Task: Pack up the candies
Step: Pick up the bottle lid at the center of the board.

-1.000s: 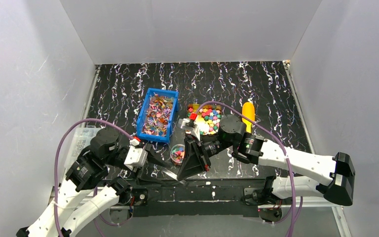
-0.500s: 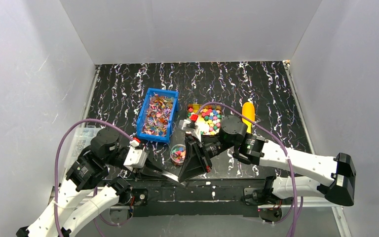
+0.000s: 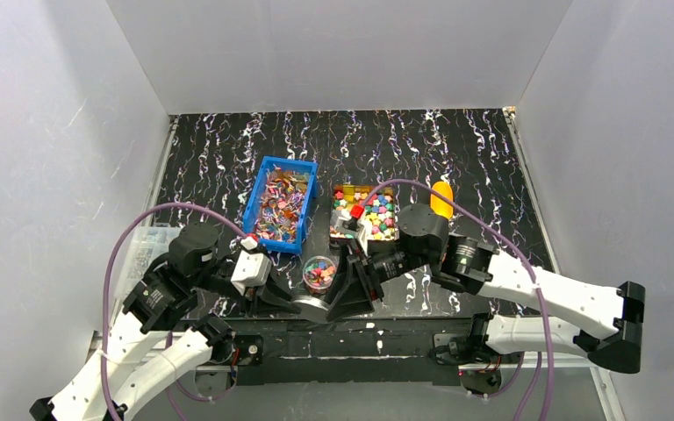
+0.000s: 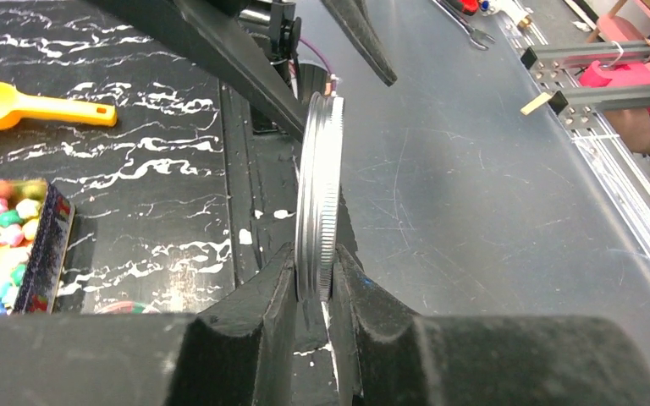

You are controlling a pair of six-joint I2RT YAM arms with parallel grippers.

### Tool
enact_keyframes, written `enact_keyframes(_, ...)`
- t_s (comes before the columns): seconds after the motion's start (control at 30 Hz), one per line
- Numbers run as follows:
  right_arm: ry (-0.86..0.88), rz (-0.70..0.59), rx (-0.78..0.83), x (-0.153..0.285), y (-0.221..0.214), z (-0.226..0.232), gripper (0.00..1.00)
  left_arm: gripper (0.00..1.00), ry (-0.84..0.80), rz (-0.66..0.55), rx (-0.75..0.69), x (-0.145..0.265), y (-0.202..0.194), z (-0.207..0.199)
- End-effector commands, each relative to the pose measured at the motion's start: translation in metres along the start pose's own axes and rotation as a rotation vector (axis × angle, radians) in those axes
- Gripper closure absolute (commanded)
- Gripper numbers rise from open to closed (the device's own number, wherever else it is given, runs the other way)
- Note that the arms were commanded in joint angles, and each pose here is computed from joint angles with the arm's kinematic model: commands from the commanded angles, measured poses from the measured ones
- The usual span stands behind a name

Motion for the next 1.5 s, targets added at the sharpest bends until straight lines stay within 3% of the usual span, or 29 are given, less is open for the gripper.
enact_keyframes(0.0, -0.193, -0.009, 0.130, 0.019, 0.016, 0.008, 0.50, 1.00, 0.077, 0.014, 0.106, 0.001, -0.007, 0.002)
enact_keyframes(0.2, -0.351, 0.015, 0.153, 0.030, 0.013, 0.000, 0.48, 1.00, 0.259, -0.006, 0.282, 0.002, -0.016, 0.011)
enact_keyframes(0.33, -0.544, -0.012, 0.161, 0.039, 0.008, -0.014, 0.47, 1.00, 0.308, -0.056, 0.403, 0.000, -0.021, 0.012)
enact_keyframes(0.47, -0.599, -0.079, 0.174, 0.042, 0.005, -0.020, 0.46, 1.00, 0.319, -0.098, 0.505, -0.002, -0.024, 0.010)
enact_keyframes(0.67, -0.594, -0.143, 0.159, 0.040, -0.004, -0.026, 0.46, 1.00, 0.313, -0.114, 0.685, -0.006, -0.027, 0.006)
enact_keyframes(0.9, -0.474, -0.226, 0.115, 0.029, -0.014, -0.027, 0.45, 1.00, 0.349, -0.145, 0.842, -0.009, -0.032, 0.008)
enact_keyframes(1.3, -0.410, -0.258, 0.057, 0.021, -0.018, -0.028, 0.48, 1.00, 0.315, -0.238, 0.871, -0.007, -0.021, -0.001)
enact_keyframes(1.47, -0.379, -0.263, 0.043, 0.019, -0.017, -0.026, 0.54, 1.00, 0.303, -0.246, 0.863, -0.006, -0.019, -0.003)
Point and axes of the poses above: each gripper's point midway between its finger pads, its own x axis back along the fingers, its own z axis along the line the jaws close on, y = z × x, the point moved 9 cm from there along x, back along the fingers, and after that the axes turned 11 degrees about x, right-handed, at the moved point
